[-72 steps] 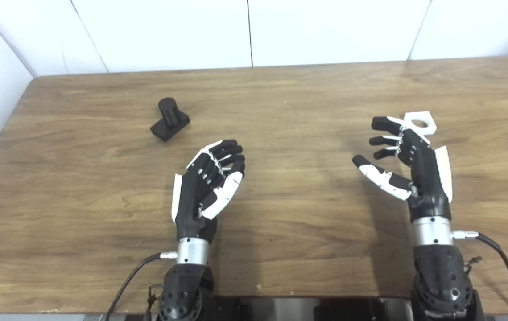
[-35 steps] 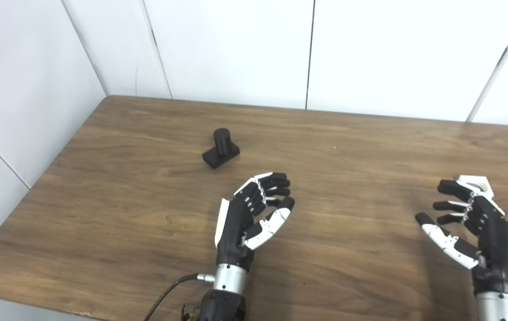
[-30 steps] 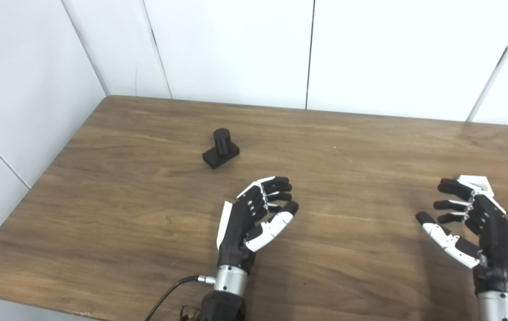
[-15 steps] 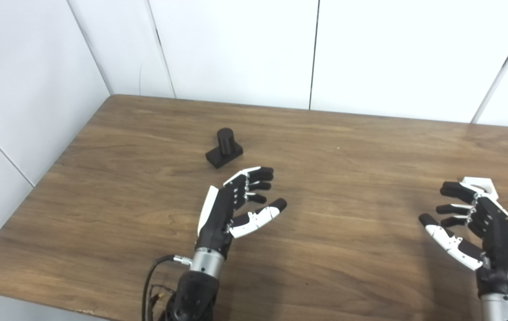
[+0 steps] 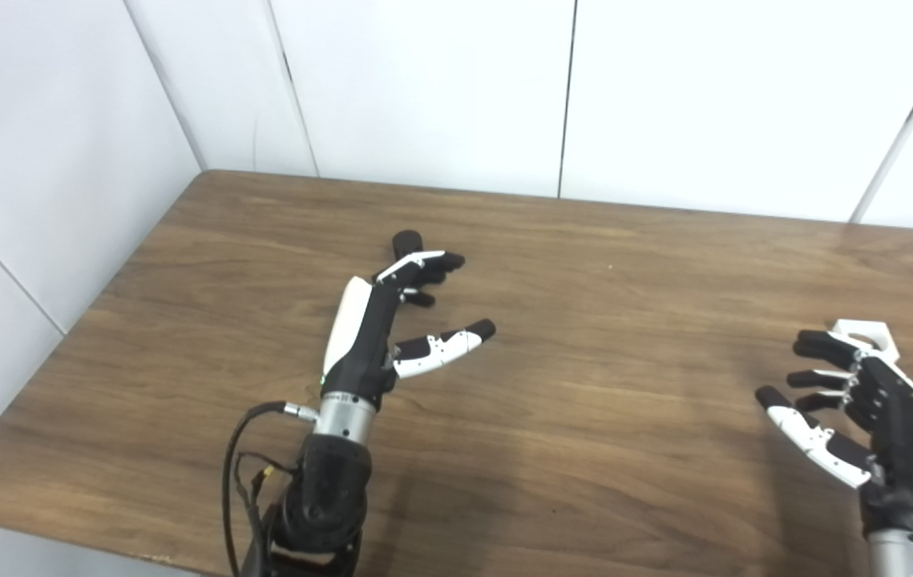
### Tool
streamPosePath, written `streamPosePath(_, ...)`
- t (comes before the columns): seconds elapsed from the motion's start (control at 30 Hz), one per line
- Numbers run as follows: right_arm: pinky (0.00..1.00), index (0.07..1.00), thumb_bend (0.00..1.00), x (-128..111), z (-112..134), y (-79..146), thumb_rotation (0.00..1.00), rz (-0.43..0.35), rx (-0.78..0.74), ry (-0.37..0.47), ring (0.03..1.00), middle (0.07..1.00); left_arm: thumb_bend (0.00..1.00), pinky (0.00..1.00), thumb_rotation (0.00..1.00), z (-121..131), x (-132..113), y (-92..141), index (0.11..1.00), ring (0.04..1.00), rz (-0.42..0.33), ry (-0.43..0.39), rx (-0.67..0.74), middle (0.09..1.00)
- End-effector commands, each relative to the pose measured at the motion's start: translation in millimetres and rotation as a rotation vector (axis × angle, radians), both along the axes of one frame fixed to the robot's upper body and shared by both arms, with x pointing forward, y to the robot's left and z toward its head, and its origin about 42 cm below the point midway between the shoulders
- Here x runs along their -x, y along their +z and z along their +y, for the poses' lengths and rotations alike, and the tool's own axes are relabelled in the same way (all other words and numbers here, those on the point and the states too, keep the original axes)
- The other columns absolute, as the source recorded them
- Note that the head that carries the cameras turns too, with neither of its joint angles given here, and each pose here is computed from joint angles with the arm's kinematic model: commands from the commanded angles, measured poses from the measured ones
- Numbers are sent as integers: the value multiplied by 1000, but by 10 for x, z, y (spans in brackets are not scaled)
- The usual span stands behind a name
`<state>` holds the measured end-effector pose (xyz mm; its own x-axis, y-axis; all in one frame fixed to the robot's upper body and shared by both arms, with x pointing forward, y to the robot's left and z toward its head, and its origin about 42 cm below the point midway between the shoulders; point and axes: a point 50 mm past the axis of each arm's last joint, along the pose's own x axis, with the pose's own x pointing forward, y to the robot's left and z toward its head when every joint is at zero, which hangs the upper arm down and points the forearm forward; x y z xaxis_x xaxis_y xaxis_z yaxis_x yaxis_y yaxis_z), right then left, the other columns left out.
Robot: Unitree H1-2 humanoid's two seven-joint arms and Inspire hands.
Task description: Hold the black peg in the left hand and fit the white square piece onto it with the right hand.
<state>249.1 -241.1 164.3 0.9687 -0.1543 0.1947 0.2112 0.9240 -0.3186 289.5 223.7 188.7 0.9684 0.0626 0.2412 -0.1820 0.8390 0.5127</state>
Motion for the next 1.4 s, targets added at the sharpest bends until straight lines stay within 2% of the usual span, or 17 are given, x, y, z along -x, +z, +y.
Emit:
streamPosePath(0.0,458,673,508,139,-18,30,0,-21,7,-2,584,693,700,694,236,72,-109,300,710,791,-113,29,-72,792)
streamPosePath(0.23,452,669,508,155,-31,29,0,-12,13,-5,586,693,708,651,245,222,-283,403,719,788,-129,111,-211,809)
streamPosePath(0.4,450,670,503,170,-17,48,0,-7,9,-2,581,692,729,637,242,309,-444,381,715,781,-125,155,-313,807)
streamPosePath(0.6,444,666,495,186,-22,51,0,-12,12,4,575,689,744,662,244,390,-616,370,716,811,-106,188,-354,817)
streamPosePath(0.83,437,663,499,196,-17,68,0,-18,13,0,567,684,770,701,314,458,-782,361,728,877,-65,233,-432,867)
streamPosePath(0.93,435,663,497,201,-12,71,0,-20,16,-3,566,682,795,851,378,455,-849,350,739,930,-35,255,-477,910)
streamPosePath(0.97,426,660,496,203,-10,74,0,-21,20,-3,558,679,809,932,405,451,-872,345,746,960,-26,262,-488,936)
streamPosePath(1.03,421,658,499,207,-8,78,0,-21,16,-5,554,677,829,986,434,445,-914,334,752,990,-9,273,-501,964)
streamPosePath(1.13,412,657,498,216,-1,88,0,-23,4,-3,549,676,848,999,457,428,-974,314,760,999,19,286,-510,994)
streamPosePath(1.37,405,649,487,233,-5,88,0,-30,7,-2,532,662,900,1000,524,408,-1098,175,765,1000,83,328,-580,1000)
